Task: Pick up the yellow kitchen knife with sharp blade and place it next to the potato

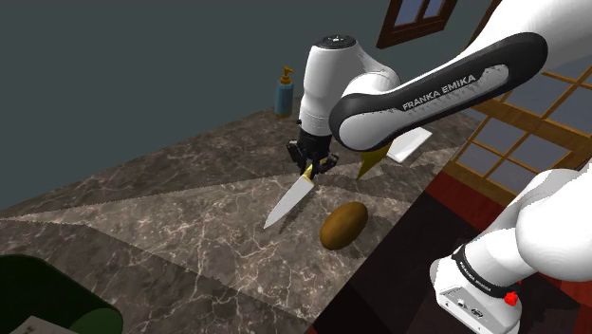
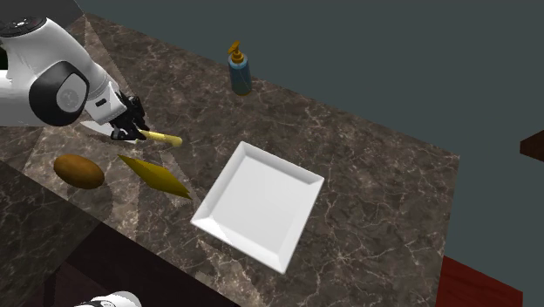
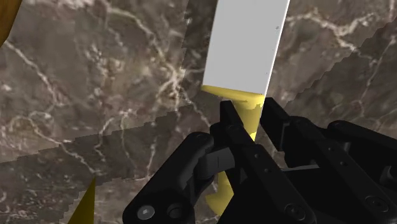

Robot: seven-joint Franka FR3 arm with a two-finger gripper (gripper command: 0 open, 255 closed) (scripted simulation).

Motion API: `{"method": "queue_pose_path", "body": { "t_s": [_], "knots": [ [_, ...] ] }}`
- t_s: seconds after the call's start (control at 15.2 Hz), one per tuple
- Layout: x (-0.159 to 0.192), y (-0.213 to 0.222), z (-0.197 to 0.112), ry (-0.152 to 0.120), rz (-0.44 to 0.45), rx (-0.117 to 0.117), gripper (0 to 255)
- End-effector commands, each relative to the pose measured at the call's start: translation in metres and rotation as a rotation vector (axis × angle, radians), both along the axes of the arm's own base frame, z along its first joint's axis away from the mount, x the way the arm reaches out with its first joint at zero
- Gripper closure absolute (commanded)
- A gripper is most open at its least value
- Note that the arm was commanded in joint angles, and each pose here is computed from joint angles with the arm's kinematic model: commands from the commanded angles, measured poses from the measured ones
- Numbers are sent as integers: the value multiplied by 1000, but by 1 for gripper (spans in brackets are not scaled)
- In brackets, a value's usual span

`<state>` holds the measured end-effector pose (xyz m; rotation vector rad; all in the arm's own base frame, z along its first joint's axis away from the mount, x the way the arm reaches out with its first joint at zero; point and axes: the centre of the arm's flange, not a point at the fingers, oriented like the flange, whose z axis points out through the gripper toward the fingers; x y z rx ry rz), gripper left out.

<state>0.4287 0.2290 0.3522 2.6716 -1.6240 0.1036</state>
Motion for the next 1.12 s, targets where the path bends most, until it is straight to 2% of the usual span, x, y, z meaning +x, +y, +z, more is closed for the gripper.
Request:
{"method": "queue_pose_path", "body": {
  "t_s": [0.0,0.07,0.4,0.66,1.06],
  "knots": [
    [0,0,0,0,0,0,255],
    [0,0,0,0,0,0,0],
    [0,0,0,0,0,0,0],
    [-2,2,50,0,0,0,0],
    [-2,2,50,0,0,0,0]
  ]
}}
